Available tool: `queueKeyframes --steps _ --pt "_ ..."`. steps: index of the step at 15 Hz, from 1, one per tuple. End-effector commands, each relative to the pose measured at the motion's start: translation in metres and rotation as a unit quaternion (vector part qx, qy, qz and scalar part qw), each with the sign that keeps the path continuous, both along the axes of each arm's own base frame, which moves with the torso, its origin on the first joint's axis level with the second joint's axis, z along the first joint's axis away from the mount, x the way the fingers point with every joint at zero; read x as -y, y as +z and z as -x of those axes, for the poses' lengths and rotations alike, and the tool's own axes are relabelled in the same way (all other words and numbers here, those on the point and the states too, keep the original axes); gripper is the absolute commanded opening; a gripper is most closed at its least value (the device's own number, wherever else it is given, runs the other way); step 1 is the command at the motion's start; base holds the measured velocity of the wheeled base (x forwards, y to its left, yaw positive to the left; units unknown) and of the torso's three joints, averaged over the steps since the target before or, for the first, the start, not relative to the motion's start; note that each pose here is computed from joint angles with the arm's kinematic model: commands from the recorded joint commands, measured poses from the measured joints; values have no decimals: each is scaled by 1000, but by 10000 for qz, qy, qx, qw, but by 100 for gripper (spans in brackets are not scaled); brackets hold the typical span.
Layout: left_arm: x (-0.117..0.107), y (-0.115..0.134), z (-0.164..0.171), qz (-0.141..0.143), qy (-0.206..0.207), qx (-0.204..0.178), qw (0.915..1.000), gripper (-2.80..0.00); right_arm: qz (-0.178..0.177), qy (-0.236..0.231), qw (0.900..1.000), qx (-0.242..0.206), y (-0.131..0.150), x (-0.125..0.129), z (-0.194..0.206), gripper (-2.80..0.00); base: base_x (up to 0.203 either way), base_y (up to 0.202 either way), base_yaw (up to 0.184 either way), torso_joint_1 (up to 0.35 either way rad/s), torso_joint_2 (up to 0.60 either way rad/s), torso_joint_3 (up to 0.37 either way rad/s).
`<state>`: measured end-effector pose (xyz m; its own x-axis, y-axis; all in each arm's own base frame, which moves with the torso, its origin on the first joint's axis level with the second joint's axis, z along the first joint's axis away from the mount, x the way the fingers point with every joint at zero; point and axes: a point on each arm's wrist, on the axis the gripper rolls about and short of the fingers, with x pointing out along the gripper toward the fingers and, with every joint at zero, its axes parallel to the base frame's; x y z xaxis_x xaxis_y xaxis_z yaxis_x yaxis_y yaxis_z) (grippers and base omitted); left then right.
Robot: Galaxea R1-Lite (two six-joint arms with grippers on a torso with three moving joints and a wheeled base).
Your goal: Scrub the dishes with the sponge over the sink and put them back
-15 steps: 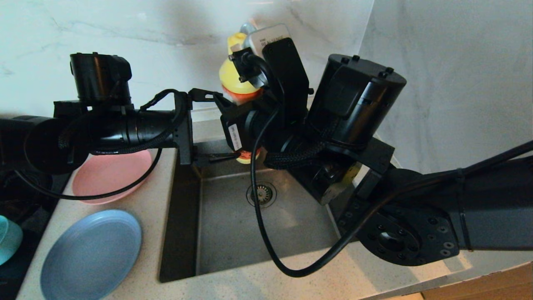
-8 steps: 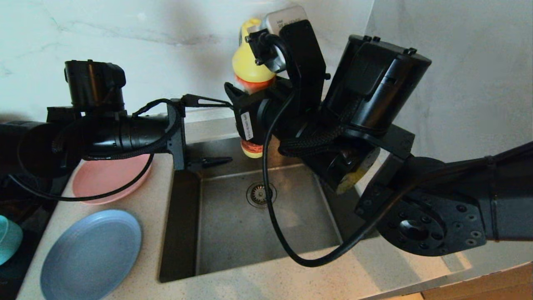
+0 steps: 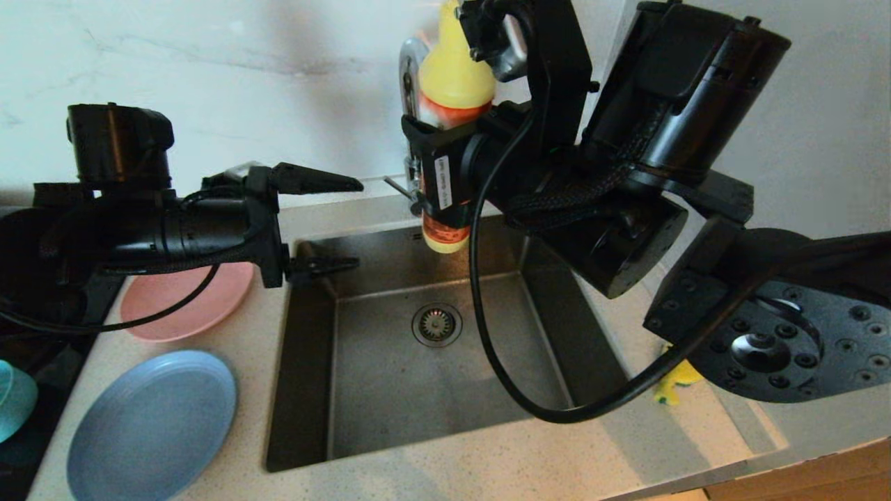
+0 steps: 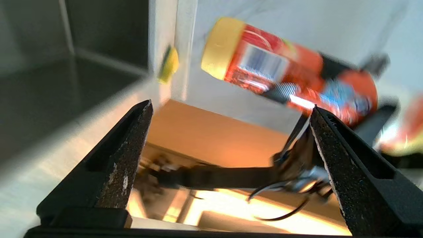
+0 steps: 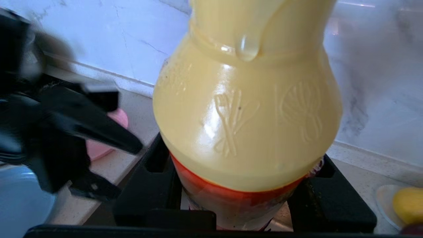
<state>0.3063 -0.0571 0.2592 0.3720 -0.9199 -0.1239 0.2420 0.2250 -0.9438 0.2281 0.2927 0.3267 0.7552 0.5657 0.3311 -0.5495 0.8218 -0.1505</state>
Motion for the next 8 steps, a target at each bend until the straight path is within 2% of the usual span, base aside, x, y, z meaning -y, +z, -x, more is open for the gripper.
queueKeyframes --steps 1,3,5,7,8 --pt "-8 10 12 -169 27 615 9980 0 -52 -28 10000 11 6 4 1 -280 0 0 0 0 0 0" --pt "-15 0 18 -518 29 1199 9914 0 -79 -3 9999 -104 5 5 0 -280 0 0 0 0 0 0" --pt "-18 -7 32 -895 -63 1915 9774 0 -32 -27 9998 -175 4 6 -2 -280 0 0 0 0 0 0" --pt "-19 -12 41 -1279 -203 2719 9536 0 -67 -3 9993 -361 4 7 -4 -280 0 0 0 0 0 0" --pt "-20 -16 46 -1481 -292 3127 9378 0 -72 25 9989 -468 4 8 -3 -280 0 0 0 0 0 0"
